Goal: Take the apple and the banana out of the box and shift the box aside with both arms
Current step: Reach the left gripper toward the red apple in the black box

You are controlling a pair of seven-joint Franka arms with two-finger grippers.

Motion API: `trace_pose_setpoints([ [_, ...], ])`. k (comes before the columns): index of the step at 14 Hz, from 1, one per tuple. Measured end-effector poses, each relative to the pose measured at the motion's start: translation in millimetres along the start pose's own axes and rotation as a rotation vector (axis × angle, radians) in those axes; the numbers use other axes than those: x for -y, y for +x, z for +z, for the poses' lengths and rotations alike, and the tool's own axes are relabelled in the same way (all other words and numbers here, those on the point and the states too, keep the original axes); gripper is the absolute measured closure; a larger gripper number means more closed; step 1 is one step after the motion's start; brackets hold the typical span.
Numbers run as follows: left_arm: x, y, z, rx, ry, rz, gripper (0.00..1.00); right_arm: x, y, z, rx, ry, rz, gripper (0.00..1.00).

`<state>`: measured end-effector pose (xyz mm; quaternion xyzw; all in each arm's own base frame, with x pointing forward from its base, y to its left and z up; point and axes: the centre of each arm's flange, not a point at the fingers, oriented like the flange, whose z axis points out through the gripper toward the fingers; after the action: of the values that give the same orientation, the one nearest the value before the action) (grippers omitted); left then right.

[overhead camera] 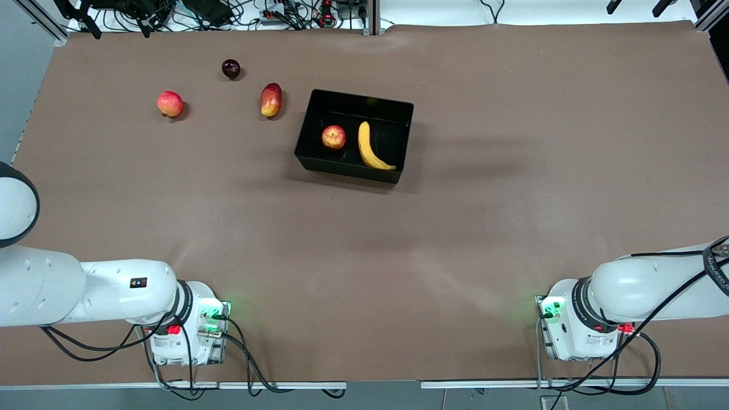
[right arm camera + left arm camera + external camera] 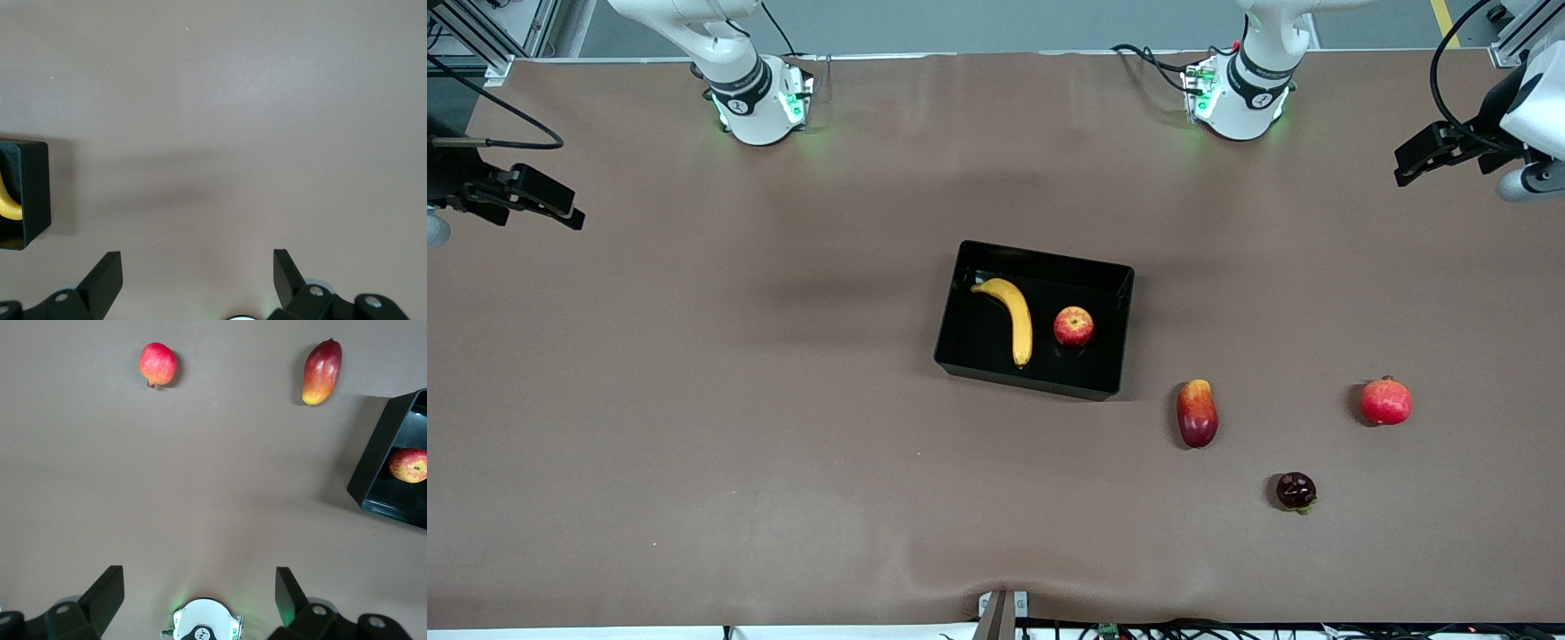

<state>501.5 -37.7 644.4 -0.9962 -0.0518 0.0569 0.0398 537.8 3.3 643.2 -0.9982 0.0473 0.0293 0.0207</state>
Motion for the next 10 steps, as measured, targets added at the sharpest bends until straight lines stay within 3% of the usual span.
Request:
trace_pose_setpoints([
  [10,15,13,-7,-0.016,-0.011,-0.03,0.0,0,0,0,0.0,0.0,-0.001,0.0],
])
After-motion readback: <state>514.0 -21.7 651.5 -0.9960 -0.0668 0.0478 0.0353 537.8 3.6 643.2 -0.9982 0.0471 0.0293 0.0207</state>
